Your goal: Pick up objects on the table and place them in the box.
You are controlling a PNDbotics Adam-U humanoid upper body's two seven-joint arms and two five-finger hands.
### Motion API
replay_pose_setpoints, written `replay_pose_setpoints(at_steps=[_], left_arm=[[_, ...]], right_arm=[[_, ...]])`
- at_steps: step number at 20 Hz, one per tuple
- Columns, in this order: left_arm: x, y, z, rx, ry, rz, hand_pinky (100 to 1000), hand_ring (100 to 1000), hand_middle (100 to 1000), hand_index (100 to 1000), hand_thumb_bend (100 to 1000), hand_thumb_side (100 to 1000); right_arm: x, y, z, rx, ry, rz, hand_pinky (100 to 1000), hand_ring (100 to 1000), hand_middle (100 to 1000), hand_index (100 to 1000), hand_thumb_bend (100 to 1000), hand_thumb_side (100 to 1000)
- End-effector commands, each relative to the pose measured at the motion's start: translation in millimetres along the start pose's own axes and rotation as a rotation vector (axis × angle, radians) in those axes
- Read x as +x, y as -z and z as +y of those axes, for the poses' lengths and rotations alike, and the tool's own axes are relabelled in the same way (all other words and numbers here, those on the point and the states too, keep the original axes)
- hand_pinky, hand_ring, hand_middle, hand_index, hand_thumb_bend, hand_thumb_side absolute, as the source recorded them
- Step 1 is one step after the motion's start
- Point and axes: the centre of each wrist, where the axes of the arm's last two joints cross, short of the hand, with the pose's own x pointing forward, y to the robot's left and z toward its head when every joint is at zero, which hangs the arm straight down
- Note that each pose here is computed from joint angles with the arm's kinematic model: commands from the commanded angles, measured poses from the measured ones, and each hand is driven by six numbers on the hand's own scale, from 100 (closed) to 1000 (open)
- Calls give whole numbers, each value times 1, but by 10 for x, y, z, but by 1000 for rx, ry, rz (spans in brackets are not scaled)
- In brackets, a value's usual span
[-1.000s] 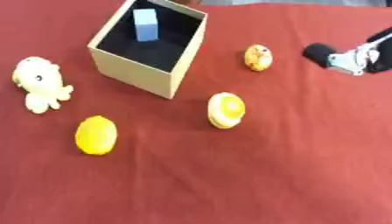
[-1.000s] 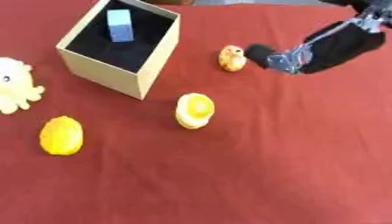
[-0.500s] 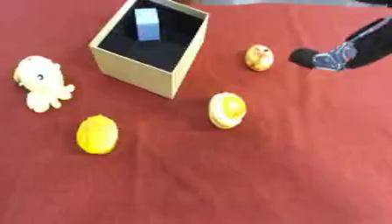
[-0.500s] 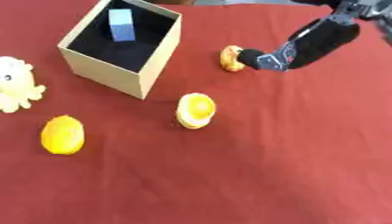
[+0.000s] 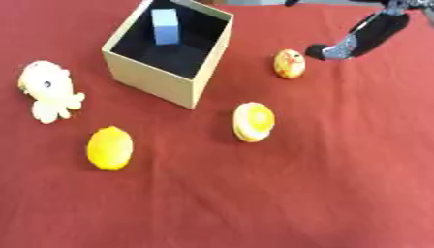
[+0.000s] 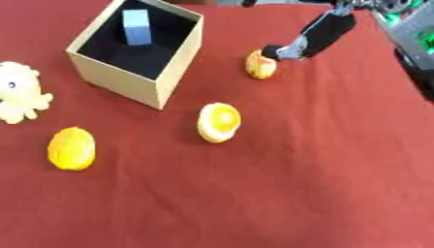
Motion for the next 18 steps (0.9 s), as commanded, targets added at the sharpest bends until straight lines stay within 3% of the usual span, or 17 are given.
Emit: replay_pose_setpoints(at_steps=[1, 7, 11, 18], left_arm=[[58, 71, 12, -5, -5, -32, 772, 765, 804, 900, 335, 688], [61, 79, 6, -3, -9, -34, 772, 765, 804, 900, 333, 691], [60, 74, 2, 0, -12, -29, 771, 765, 804, 900, 330, 695], [56, 58, -10, 0, -18, -20, 770, 764, 804, 899, 324, 702]], right_arm=[[-169, 6, -7, 7, 4, 41, 884, 963, 830, 889, 338, 334], [-320, 76, 128, 6, 31, 70, 887, 966, 827, 888, 349, 310], [-364, 105, 204, 25, 29, 81, 885, 966, 810, 873, 452, 232], [-424, 146, 252, 17, -16, 146, 870, 944, 777, 845, 500, 186]])
